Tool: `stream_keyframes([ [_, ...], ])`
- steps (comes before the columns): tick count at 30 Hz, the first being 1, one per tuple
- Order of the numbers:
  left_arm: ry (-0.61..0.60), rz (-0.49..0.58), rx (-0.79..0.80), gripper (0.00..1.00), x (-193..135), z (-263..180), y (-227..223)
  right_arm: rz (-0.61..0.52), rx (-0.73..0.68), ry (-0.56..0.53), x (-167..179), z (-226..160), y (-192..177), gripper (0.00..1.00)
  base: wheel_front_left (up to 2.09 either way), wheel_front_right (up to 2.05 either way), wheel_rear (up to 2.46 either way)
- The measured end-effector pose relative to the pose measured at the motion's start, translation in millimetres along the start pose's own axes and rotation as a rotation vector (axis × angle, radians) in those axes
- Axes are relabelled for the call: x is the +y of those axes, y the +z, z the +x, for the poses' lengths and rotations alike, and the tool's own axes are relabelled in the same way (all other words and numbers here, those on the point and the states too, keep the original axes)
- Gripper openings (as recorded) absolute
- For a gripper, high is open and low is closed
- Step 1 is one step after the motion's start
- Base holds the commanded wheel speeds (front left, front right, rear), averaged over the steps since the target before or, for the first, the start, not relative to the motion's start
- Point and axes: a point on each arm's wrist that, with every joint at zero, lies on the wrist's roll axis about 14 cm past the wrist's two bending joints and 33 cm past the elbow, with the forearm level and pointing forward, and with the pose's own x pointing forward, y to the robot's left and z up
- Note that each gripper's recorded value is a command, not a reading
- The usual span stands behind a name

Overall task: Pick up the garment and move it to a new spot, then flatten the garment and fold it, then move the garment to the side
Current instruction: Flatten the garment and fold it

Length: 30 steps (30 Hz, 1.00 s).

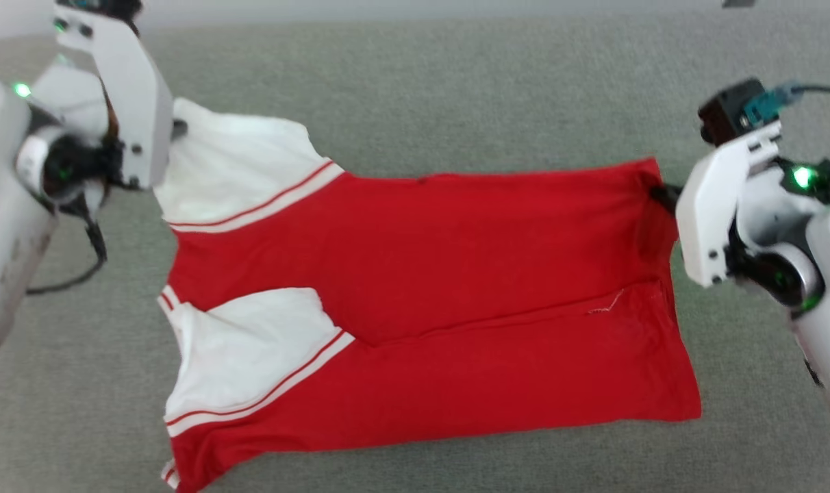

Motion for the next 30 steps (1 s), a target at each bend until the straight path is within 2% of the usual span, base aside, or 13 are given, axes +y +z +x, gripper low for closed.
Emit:
stream_keyframes([
  [8,0.003,0.025,0.019,0.0,-17.6,-45.6,-39.0,0.003,0.081,0.051,14.6,-24.0,-34.3,0.0,0.0,0.0,0.0],
  [14,-0.029,-0.001,0.103,0.0,-42.8,-64.0,-93.9,0.04,0.165,0.068,20.8,-35.2,-70.9,0.0,0.0,0.0,0.0],
  [18,-0.054,-0.047,0.193,0.0,-54.6,-61.1,-133.0,0.068,0.214,0.076,26.7,-36.1,-92.5,0.0,0.0,0.0,0.0],
  [24,-0.076,-0.106,0.335,0.0,-63.4,-52.3,-179.7,0.085,0.25,0.083,34.4,-34.2,-106.3,0.0,0.0,0.0,0.0],
  [30,-0.087,-0.145,0.408,0.0,-66.7,-45.2,-203.9,0.065,0.277,0.085,39.1,-34.6,-113.4,0.0,0.0,0.0,0.0],
])
